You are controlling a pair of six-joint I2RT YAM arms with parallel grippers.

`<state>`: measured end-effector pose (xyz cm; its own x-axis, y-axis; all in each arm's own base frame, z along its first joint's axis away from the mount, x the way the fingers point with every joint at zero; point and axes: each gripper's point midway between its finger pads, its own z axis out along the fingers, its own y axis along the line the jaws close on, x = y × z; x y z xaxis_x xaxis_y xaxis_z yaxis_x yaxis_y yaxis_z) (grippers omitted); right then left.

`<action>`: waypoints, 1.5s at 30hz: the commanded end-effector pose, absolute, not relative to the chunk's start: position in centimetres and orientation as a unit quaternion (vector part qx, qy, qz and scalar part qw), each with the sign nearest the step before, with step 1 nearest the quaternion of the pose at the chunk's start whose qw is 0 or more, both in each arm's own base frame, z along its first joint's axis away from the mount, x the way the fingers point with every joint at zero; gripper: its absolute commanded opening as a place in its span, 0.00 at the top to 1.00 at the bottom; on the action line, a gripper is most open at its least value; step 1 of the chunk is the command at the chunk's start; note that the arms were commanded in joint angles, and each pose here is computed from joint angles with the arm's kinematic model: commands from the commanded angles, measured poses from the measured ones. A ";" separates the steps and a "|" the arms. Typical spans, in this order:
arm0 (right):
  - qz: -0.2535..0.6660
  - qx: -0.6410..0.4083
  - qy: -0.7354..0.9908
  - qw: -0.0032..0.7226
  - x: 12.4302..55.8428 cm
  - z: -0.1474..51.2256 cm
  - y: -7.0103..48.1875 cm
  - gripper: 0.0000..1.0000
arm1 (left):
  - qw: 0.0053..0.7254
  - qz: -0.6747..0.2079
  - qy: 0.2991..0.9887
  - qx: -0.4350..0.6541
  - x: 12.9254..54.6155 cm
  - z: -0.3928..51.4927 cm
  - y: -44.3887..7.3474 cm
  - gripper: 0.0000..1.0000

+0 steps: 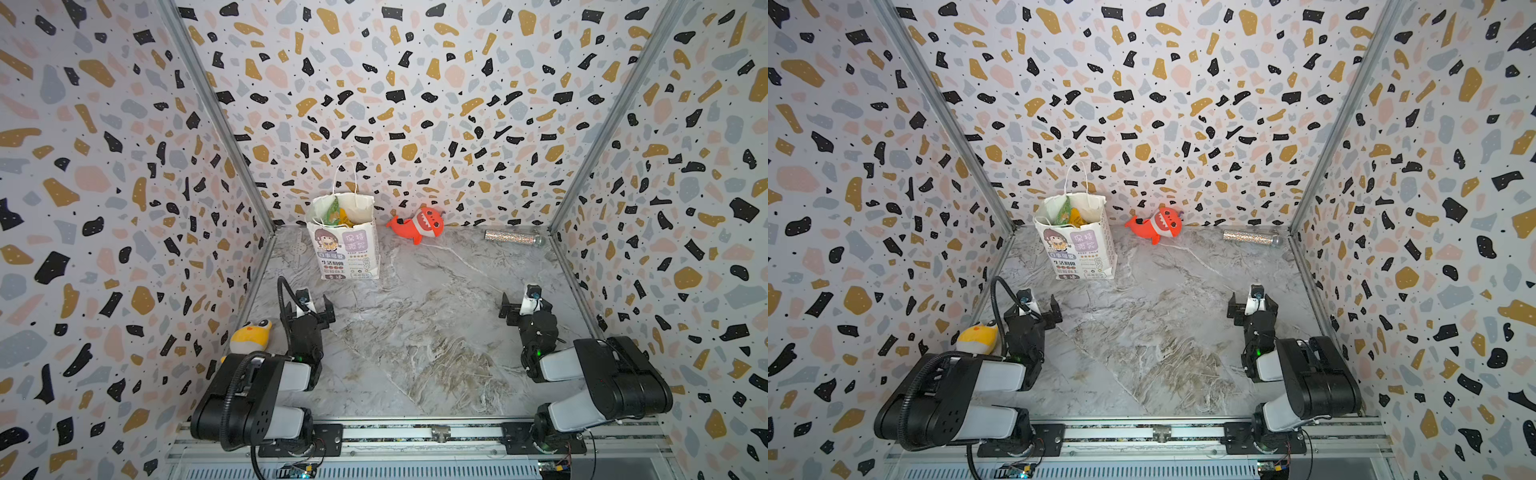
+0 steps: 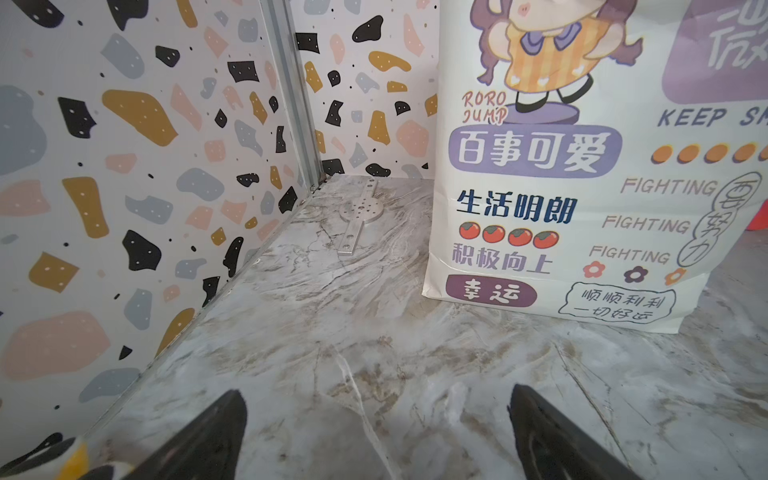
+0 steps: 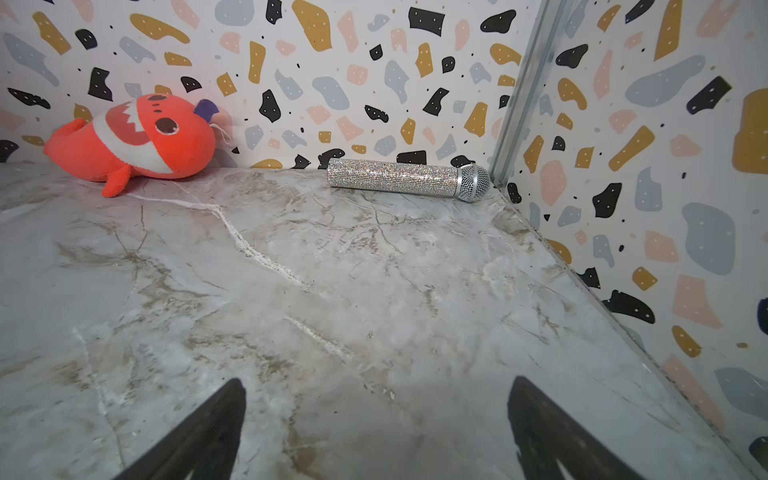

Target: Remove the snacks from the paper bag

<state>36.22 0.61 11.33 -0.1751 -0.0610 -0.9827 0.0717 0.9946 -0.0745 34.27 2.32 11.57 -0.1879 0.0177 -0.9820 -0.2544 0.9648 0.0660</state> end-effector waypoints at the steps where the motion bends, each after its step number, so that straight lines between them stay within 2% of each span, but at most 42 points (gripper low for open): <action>1: -0.051 0.002 0.754 0.655 36.7 12.4 0.8 0.01 | 0.656 0.107 0.742 -0.083 34.8 13.3 2.3 0.01; 38: -0.051 0.003 0.752 0.657 36.5 12.5 0.8 0.01 | 0.659 0.107 0.739 -0.084 34.5 13.5 2.3 0.00; 42: -0.073 0.013 0.732 0.677 35.3 13.9 0.7 0.01 | 0.674 0.118 0.725 -0.078 33.6 15.2 1.7 0.04; 45: -0.117 -0.037 0.726 0.677 35.7 16.8 3.5 0.01 | 0.678 0.123 0.719 -0.092 32.4 17.8 1.1 0.07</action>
